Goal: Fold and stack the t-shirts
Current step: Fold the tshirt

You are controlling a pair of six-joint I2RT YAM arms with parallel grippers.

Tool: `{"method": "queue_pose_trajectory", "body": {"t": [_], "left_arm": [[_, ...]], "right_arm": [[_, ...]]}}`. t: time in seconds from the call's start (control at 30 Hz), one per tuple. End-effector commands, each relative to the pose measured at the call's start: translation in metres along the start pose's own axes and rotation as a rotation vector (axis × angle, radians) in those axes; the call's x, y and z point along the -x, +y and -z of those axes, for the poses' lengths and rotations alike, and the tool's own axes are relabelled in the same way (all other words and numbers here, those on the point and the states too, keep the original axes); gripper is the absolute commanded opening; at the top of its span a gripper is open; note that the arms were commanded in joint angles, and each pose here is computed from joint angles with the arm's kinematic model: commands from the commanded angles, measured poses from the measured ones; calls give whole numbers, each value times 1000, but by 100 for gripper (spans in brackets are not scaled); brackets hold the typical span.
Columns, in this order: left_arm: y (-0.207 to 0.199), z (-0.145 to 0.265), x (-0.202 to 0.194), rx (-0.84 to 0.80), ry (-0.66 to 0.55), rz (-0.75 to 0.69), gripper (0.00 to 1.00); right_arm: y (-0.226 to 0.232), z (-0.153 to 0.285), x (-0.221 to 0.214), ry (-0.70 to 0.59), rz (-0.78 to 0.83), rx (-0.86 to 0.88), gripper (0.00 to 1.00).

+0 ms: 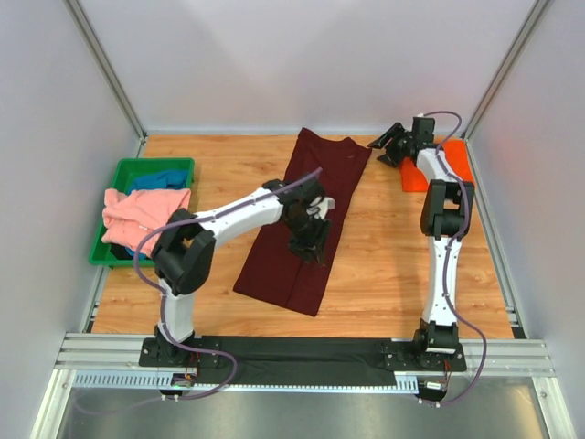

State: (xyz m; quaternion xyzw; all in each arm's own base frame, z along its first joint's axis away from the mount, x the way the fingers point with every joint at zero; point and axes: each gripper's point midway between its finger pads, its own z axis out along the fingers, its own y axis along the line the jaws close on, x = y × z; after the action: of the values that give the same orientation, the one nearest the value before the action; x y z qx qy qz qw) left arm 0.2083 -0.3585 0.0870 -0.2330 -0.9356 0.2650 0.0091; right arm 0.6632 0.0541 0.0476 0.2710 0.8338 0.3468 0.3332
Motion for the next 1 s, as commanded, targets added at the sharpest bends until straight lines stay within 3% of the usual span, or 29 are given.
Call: {"method": "queue_pose_trajectory", "body": {"t": [0.0,0.17,0.27,0.37,0.5,0.6,0.73,0.9,0.97], "left_arm": [[44,61,6,115,-126,92,53],[132,99,-27,300,-217,303,53],[193,113,-50,461,-254,426,55],[220,119,-64,506,-273,491,56],[196,118,-49,338,-361,487,55],[177,117,-49,222,-354,429,55],[189,127,-63,328,-355,403,57],[204,102,-101,366,-194,460,59],[200,88,-114,311,-116,476,58]], "right_arm": [[4,34,-23,83,-16,-99,64],[-9,87,-49,117,-74,-311,67],[-7,115,-91,184,-111,-328,67],[-8,144,-147,273,-49,-415,65],[-4,186,-228,383,54,-484,61],[1,210,-274,446,154,-514,61],[8,225,-313,480,159,-508,62],[11,238,-345,542,139,-469,61],[15,253,-356,596,155,-462,61]]}}
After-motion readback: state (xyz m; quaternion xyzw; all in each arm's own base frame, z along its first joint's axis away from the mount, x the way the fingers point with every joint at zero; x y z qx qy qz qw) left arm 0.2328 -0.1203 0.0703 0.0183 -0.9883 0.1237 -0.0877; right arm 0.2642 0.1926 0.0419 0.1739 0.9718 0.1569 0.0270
